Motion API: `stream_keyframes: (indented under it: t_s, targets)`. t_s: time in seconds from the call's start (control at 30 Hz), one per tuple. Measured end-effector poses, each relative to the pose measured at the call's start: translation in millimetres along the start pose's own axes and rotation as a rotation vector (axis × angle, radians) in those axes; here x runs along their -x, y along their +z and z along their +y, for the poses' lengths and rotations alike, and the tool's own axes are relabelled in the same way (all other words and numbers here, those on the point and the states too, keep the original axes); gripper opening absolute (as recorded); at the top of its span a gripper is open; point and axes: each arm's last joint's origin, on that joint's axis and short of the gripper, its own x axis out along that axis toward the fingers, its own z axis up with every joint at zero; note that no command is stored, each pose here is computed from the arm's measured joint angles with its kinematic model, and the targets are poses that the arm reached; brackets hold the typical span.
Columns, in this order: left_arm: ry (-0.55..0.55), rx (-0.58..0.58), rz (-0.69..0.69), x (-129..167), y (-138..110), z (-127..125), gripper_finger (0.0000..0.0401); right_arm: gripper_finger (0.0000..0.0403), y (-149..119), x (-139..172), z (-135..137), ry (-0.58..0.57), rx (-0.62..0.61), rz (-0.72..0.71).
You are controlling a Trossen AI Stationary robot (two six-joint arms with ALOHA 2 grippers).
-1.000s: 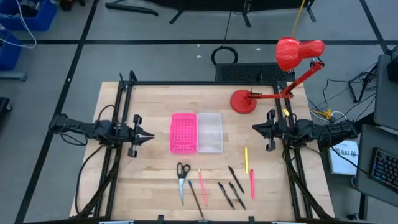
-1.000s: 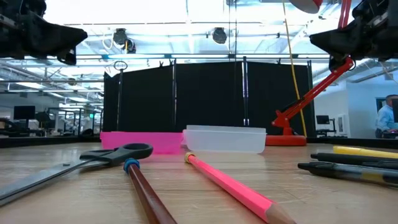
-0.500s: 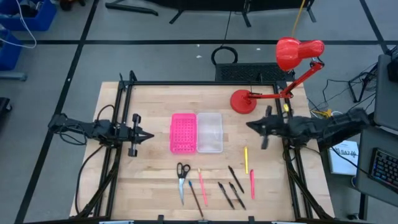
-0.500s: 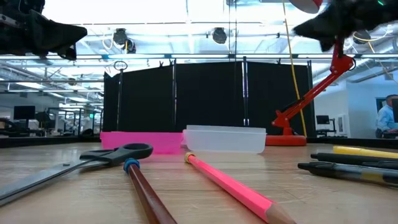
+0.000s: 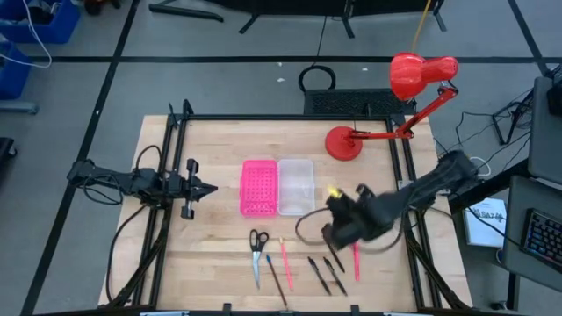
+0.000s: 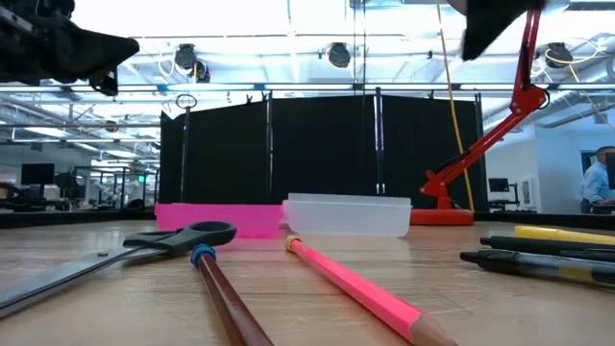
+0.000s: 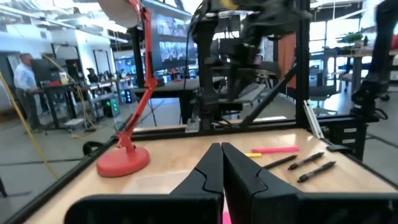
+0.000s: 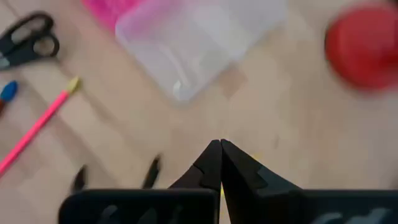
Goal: Pick & place school supplies into a supply box
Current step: Put the pink pen into the supply box
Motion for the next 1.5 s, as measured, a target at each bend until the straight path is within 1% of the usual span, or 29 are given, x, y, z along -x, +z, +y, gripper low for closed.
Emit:
stream_keyframes:
  t_s: [0.07,0.13,0.23,0.33,0.4,0.53,0.6,0.67,0.77,0.87,0.97,1.0,1.03,1.1,1.17,1.27,1.4,1.5]
  targets:
    - [-0.001,-0.029,0.013,0,-1,0,0.0009,0.0000,-12,8,15,-0.028,-0.088,0.066]
    - [-0.002,-0.064,0.020,0,-2,0,0.0019,0.0000,-30,15,24,-0.076,-0.183,0.134]
    - [-0.003,-0.091,0.020,0,-2,0,0.0029,0.0000,-60,23,34,-0.102,-0.338,0.169]
    - [-0.003,-0.112,0.020,0,-2,0,0.0031,0.0000,-83,29,37,-0.115,-0.417,0.173]
    - [-0.003,-0.126,0.021,0,-2,0,0.0028,0.0000,-90,30,37,-0.119,-0.421,0.175]
    - [-0.001,-0.146,0.011,0,-1,0,0.0017,0.0000,-95,21,35,-0.154,-0.432,0.168]
    - [0.002,-0.149,0.009,0,-1,0,0.0010,0.0000,-96,13,37,-0.150,-0.439,0.170]
    - [0.017,-0.149,0.011,0,-1,0,0.0005,0.0000,-100,3,38,-0.139,-0.421,0.174]
    - [0.055,-0.149,0.017,0,-1,2,0.0007,0.0007,-107,-15,39,-0.139,-0.403,0.176]
    - [0.087,-0.150,0.023,0,-1,3,0.0023,0.0033,-115,-30,41,-0.113,-0.439,0.181]
    - [0.110,-0.150,0.027,0,-1,3,0.0038,0.0074,-122,-46,45,-0.060,-0.474,0.196]
    - [0.113,-0.150,0.028,0,-1,3,0.0041,0.0088,-124,-50,46,-0.047,-0.485,0.221]
    - [0.114,-0.151,0.029,0,-1,3,0.0044,0.0103,-125,-54,46,-0.050,-0.494,0.264]
    - [0.113,-0.160,0.032,0,-1,3,0.0045,0.0129,-127,-59,43,-0.108,-0.520,0.361]
    - [0.119,-0.170,0.034,0,-1,3,0.0046,0.0150,-129,-63,40,-0.153,-0.555,0.412]
    - [0.152,-0.180,0.041,0,-2,4,0.0046,0.0171,-130,-66,40,-0.139,-0.573,0.416]
    - [0.194,-0.180,0.049,1,-2,6,0.0046,0.0187,-132,-73,44,-0.091,-0.590,0.430]
    - [0.198,-0.180,0.050,1,-2,6,0.0046,0.0191,-135,-79,40,-0.108,-0.599,0.426]
